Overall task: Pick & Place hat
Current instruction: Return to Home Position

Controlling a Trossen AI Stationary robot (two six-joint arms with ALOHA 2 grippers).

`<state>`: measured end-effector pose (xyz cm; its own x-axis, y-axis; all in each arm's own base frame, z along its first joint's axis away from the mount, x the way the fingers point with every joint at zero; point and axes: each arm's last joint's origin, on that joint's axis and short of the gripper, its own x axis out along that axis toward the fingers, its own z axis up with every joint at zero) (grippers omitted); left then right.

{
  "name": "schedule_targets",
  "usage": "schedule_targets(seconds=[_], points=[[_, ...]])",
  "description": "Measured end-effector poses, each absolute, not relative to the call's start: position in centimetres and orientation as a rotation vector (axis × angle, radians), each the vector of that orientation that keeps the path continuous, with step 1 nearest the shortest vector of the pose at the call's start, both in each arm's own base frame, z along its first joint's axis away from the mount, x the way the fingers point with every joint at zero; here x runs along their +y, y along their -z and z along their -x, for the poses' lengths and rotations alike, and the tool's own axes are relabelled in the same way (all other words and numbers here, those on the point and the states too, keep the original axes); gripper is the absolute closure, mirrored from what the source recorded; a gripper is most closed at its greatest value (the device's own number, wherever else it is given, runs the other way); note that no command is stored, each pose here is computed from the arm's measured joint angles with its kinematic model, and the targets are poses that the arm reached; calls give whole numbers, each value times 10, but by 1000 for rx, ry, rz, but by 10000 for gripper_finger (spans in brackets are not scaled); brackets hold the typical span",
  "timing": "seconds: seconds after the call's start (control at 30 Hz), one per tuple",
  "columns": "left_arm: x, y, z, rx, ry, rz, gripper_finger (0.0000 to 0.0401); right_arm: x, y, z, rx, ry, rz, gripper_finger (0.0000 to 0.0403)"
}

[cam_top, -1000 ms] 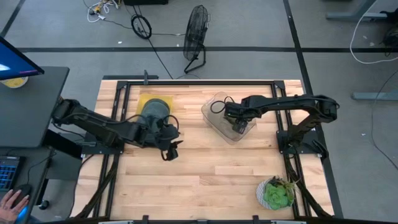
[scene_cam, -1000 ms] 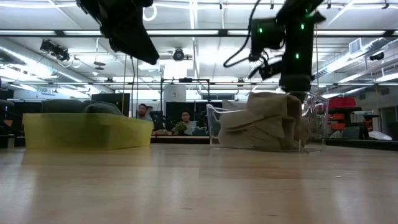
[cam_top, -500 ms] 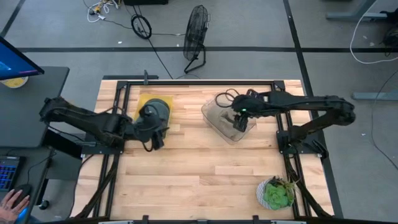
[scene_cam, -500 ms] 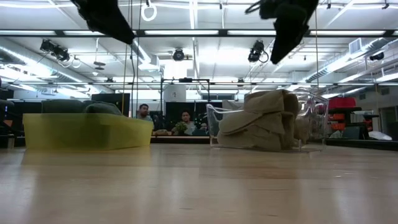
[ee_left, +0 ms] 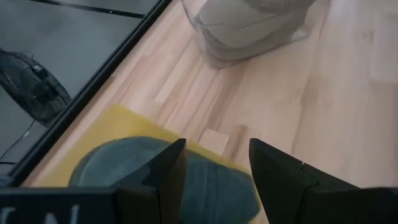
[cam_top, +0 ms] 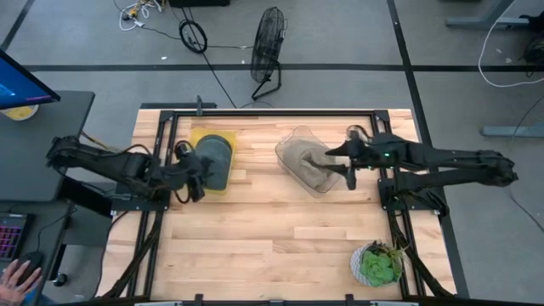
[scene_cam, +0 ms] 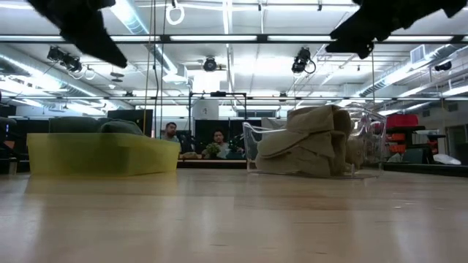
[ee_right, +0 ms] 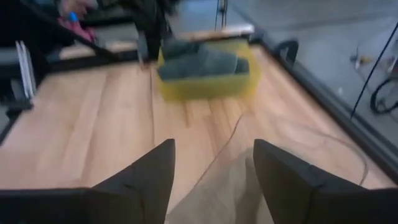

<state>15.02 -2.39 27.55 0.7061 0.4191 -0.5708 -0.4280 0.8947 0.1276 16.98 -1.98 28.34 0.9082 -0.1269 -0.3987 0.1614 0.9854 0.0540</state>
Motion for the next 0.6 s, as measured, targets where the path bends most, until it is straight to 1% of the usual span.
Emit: schedule_targets(seconds=[0.1,0.2,0.3,0.47,0.6], points=[[-20,-260,-136,563,-455,38,222,-18,-278,-155,304,148,-87,184],[-19,-246,-128,461,-372,42,222,-17,-263,-144,247,146,-85,184],[-19,-233,-122,369,-303,14,222,-16,-245,-137,181,146,-105,184],[-15,-220,-110,230,-275,-77,222,-15,-218,-125,119,160,-126,184],[-14,-204,-104,122,-245,-116,222,-15,-202,-120,52,162,-87,184]])
